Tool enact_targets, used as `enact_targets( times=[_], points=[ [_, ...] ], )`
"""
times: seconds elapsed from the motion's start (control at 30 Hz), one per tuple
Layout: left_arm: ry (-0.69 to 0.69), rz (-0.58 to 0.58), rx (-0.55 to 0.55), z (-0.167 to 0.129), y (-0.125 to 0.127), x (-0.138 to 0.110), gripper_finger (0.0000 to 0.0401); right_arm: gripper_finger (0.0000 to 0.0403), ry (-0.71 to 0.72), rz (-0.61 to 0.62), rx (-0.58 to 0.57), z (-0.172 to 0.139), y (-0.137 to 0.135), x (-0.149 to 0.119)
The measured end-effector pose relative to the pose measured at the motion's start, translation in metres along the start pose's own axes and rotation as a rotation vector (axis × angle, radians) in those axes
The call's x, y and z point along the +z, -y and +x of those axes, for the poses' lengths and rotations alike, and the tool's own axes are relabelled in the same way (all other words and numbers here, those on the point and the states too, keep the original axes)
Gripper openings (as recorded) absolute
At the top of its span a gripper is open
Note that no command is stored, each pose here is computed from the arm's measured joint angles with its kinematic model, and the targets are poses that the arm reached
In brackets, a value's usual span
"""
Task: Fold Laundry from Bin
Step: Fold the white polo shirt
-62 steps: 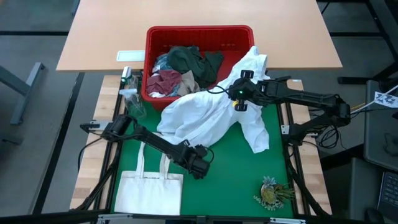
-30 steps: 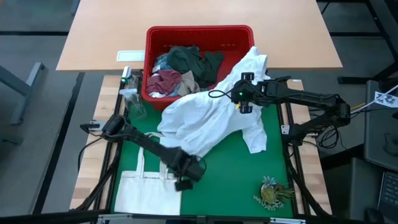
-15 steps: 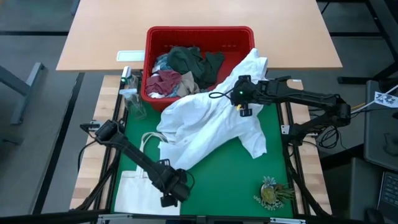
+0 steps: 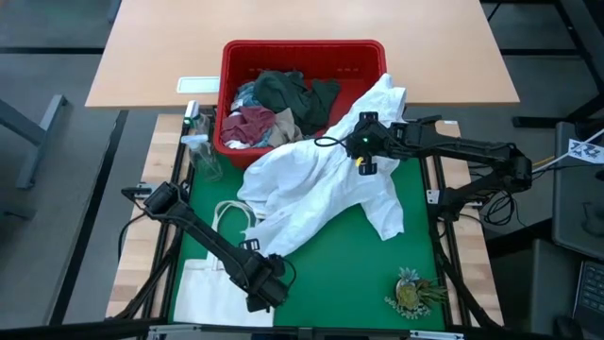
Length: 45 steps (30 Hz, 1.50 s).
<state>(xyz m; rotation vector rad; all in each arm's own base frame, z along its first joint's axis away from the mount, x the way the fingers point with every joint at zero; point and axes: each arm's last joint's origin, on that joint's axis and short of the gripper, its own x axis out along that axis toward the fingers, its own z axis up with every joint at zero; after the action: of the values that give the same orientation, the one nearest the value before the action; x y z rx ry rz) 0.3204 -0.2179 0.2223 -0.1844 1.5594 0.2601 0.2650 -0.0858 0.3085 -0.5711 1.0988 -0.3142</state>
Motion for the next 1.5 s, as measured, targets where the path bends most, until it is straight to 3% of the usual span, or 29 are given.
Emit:
enact_targets(
  times=[0.13,0.27,0.43,0.67,0.9,1.1,1.27,1.5],
  points=[
    [0.001,0.001,0.000,0.000,0.000,0.000,0.0000,0.0083,-0.019,0.000,-0.032,0.000,0.001,0.000],
    [0.004,0.002,0.003,0.000,0.000,0.000,0.0000,0.0141,-0.078,0.001,-0.133,0.000,0.004,-0.002],
    [0.014,0.003,0.010,0.000,0.000,0.000,0.0000,0.0179,-0.162,-0.085,-0.239,-0.001,0.007,-0.004],
    [0.046,0.003,0.028,0.000,0.000,0.002,0.0000,0.0184,-0.166,-0.145,-0.190,-0.001,0.005,-0.005],
    [0.050,0.002,0.023,0.000,0.000,0.002,0.0000,0.0184,-0.165,-0.252,-0.016,-0.009,-0.006,-0.013],
    [0.058,0.002,0.024,0.000,0.000,0.002,0.0000,0.0184,-0.189,-0.311,-0.169,-0.034,-0.013,-0.006],
    [0.061,0.005,0.022,0.000,0.002,0.001,0.0000,0.0184,-0.093,-0.290,-0.227,-0.066,-0.011,0.006],
    [0.065,0.013,0.019,-0.001,0.005,-0.002,0.0000,0.0184,0.016,-0.095,-0.196,-0.114,-0.013,0.015]
  ],
)
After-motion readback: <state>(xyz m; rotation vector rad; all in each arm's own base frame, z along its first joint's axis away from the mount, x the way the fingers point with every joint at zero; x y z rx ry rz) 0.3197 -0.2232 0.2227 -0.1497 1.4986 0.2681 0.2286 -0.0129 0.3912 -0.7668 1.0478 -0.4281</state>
